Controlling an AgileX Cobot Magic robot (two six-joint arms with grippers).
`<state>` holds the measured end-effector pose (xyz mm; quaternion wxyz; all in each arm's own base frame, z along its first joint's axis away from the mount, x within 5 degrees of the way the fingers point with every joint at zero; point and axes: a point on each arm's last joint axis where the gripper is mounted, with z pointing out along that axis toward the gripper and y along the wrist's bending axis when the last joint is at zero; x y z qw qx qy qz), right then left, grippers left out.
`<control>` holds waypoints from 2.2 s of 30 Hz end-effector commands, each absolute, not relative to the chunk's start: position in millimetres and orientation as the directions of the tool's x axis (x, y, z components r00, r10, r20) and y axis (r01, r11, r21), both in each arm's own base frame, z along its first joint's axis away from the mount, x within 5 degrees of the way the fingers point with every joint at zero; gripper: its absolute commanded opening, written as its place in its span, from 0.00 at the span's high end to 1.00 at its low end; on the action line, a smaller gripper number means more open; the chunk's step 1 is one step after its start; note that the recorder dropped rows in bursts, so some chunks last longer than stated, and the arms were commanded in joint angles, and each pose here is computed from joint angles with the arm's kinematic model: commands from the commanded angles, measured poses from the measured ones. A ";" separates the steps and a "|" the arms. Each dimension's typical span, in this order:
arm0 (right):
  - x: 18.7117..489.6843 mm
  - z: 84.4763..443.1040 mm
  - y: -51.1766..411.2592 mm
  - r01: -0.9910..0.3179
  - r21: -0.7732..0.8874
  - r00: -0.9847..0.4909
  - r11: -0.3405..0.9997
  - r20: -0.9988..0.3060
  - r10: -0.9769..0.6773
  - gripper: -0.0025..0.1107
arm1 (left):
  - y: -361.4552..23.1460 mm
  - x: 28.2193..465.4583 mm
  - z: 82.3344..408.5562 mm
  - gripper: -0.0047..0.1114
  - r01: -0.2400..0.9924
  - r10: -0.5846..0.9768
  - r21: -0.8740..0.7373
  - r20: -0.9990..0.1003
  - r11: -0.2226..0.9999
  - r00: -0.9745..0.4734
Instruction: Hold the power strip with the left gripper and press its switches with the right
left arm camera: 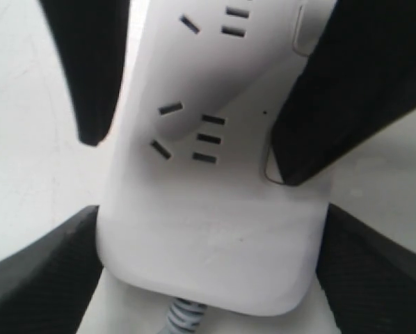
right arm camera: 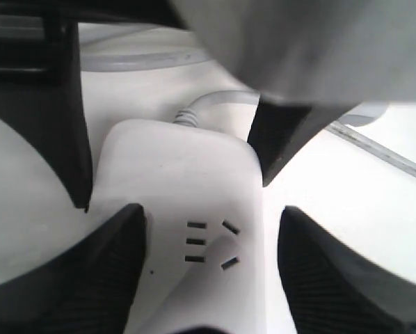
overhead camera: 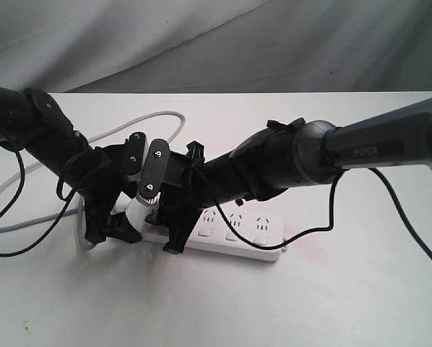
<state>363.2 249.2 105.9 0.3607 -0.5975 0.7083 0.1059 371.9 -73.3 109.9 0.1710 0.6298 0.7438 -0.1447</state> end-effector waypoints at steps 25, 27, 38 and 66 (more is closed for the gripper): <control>340.6 136.9 220.2 -0.878 -0.396 0.001 0.269 -0.564 -0.826 0.50 | -75.6 373.0 109.6 0.33 0.985 0.883 0.000 -0.442 0.175 -0.157; 341.4 136.9 219.5 -0.873 -0.403 -0.002 0.274 -0.560 -0.829 0.50 | -75.6 373.0 109.6 0.33 0.985 0.883 0.000 -0.442 0.175 -0.157; 341.2 138.0 221.7 -0.871 -0.385 -0.030 0.307 -0.581 -0.813 0.50 | -75.6 373.0 109.6 0.33 0.985 0.883 0.000 -0.442 0.173 -0.155; 340.3 125.1 223.9 -0.888 -0.356 -0.039 0.292 -0.574 -0.818 0.50 | -75.6 373.0 109.6 0.33 0.985 0.883 0.001 -0.442 0.173 -0.155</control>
